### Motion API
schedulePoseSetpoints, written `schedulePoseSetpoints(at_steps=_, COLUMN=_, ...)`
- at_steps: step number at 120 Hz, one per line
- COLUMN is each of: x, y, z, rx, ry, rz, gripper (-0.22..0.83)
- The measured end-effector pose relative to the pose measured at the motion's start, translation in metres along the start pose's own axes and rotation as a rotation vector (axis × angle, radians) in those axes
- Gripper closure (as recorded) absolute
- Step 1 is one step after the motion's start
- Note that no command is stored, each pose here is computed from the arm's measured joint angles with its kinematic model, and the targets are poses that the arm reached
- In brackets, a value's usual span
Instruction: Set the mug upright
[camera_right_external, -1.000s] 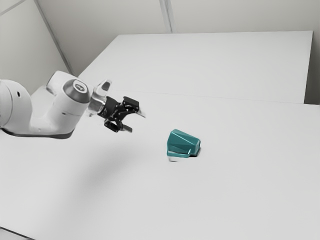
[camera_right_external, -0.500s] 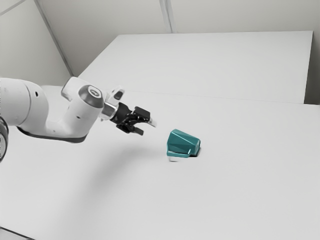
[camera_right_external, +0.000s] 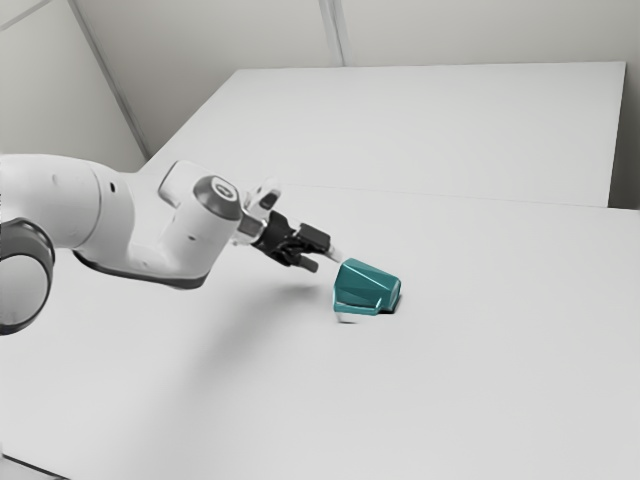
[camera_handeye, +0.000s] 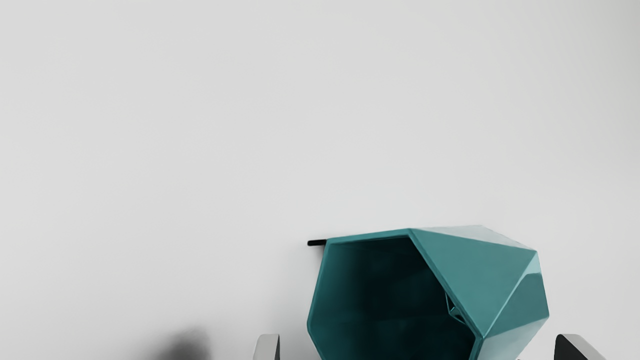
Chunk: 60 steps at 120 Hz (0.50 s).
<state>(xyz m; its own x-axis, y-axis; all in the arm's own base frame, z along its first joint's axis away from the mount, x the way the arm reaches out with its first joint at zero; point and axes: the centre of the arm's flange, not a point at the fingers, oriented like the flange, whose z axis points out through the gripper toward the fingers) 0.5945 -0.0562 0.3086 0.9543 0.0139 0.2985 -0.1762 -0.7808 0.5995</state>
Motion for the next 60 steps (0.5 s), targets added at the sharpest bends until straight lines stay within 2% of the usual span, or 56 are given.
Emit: schedulePoseSetpoints(at_steps=60, x=-0.003, y=0.035, z=0.036, rx=-0.035, ry=0.010, rz=0.066, gripper=0.00)
